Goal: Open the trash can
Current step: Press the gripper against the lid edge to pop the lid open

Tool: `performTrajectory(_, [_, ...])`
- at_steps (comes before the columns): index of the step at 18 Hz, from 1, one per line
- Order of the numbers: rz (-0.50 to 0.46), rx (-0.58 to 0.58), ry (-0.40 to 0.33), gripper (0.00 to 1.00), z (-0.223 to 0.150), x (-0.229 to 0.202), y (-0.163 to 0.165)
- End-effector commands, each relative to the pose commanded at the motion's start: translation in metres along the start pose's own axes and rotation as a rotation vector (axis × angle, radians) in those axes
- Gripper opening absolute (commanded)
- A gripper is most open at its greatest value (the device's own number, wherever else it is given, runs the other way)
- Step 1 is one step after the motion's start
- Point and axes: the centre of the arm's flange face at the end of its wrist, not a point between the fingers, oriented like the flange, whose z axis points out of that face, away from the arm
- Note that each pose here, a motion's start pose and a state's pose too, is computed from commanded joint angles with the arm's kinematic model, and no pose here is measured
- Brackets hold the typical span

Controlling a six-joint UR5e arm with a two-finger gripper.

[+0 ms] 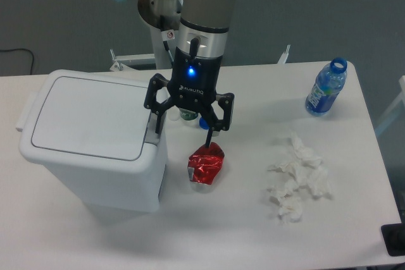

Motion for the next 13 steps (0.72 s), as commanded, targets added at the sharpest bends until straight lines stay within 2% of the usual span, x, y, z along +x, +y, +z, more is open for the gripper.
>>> performTrajectory(13, [-0.003,-0.008,0.006,1.0,0.0038,0.0011,0.0041])
